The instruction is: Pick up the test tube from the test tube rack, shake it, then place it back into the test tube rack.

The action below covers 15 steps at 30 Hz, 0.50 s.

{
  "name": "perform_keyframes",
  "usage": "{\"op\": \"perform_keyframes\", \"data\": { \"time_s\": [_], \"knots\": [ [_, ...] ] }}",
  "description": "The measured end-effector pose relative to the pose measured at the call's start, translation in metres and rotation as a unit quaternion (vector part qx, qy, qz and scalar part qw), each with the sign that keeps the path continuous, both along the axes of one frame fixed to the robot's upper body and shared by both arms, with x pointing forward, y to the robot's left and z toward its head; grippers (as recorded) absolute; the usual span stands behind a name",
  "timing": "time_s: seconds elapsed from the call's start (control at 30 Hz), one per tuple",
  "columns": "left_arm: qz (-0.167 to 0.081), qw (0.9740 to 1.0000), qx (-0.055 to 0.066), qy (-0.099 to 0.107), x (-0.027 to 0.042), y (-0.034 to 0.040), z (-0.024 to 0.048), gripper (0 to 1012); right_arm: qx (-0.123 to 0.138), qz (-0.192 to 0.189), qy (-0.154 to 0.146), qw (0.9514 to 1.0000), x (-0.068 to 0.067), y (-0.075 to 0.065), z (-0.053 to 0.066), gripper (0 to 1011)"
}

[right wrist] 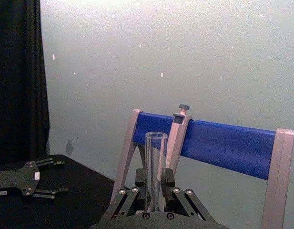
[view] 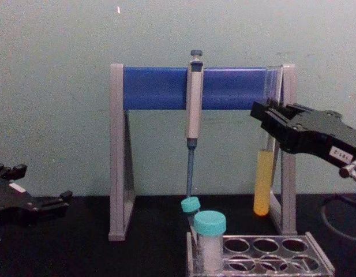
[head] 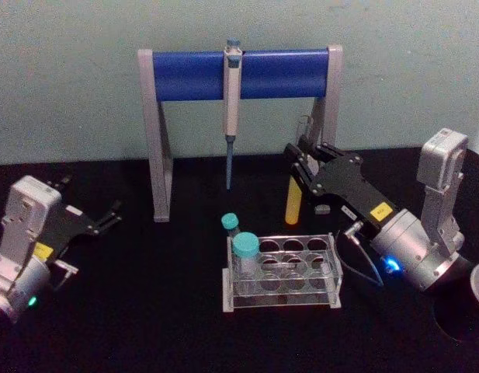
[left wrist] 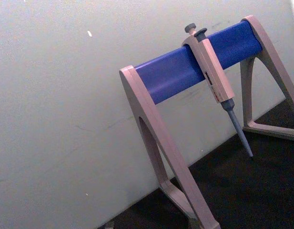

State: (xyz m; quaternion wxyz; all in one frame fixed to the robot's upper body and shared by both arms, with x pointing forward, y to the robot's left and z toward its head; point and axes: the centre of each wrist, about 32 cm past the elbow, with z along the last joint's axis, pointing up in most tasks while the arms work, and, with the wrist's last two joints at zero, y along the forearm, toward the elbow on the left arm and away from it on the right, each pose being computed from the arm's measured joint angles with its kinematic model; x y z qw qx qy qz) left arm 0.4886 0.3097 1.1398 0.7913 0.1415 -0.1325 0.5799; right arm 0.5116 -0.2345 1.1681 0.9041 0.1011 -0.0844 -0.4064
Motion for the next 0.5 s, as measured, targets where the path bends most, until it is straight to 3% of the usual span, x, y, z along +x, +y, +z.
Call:
{"op": "perform_keyframes", "data": {
  "time_s": [0.5],
  "knots": [
    [0.000, 1.0000, 0.000, 0.000, 0.0000, 0.0000, 0.0000, 1001, 0.002, -0.001, 0.001, 1.0000, -0.0008, 0.0000, 0.0001, 233]
  ]
}}
